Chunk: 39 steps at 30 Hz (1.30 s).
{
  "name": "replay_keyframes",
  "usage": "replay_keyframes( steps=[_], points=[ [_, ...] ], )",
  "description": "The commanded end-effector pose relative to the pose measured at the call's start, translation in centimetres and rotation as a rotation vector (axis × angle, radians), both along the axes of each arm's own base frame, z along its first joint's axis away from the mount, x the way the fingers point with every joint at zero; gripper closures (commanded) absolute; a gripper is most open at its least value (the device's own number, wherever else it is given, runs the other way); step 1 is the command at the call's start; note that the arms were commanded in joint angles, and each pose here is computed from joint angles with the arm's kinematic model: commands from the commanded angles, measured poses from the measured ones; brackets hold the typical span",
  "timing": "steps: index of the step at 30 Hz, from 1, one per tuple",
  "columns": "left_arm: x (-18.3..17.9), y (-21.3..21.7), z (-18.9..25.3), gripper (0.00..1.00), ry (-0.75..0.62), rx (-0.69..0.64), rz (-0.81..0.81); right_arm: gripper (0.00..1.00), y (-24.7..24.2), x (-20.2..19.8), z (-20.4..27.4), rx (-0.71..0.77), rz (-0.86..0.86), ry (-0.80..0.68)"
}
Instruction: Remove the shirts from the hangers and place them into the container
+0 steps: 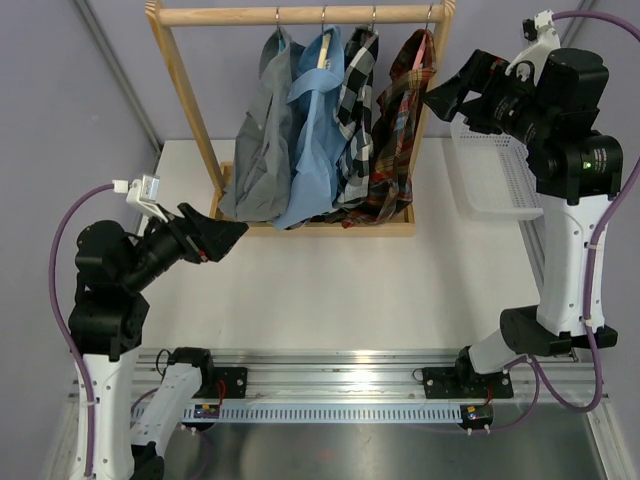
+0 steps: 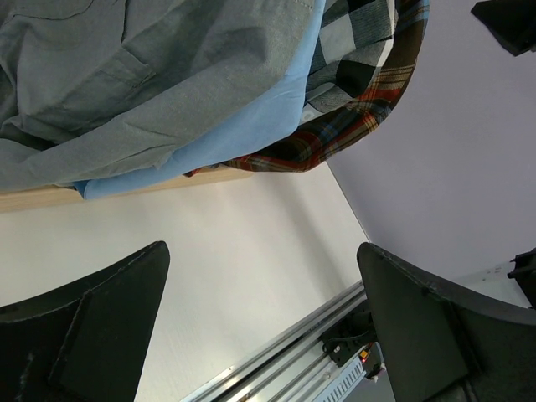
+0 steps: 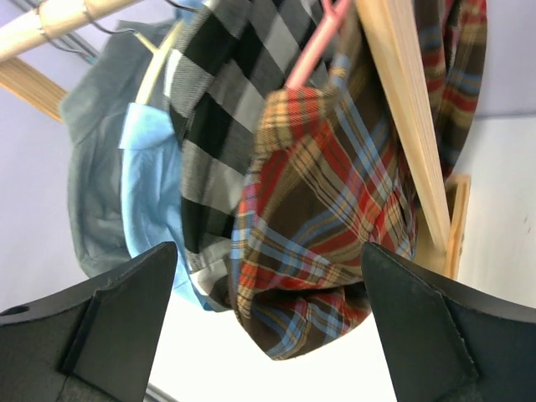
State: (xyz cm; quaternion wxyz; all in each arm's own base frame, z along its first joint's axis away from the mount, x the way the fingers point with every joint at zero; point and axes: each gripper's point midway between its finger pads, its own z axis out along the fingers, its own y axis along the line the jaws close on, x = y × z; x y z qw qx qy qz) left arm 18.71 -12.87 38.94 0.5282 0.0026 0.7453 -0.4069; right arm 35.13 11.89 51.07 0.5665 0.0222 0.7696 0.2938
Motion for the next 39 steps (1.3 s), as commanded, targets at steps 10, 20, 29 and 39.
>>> replay_keyframes(
  steps=[10,20,29,39],
  points=[
    [-0.2,0.3,-0.1,0.01,-0.011,-0.001,0.021,0.11,5.2,2.9,-3.5,-0.11,0.128,0.083],
    [-0.3,0.5,-0.7,0.01,-0.002,0.013,0.035,0.16,5.8,5.1,-5.8,-0.215,-0.054,0.112],
    [-0.3,0.4,-1.6,0.01,0.018,0.011,0.03,0.34,5.6,3.2,-3.9,-0.28,-0.168,0.038],
    [0.0,0.2,-2.1,0.01,0.035,-0.009,0.019,0.46,1.4,1.9,-4.3,-0.353,-0.348,0.064]
  ],
)
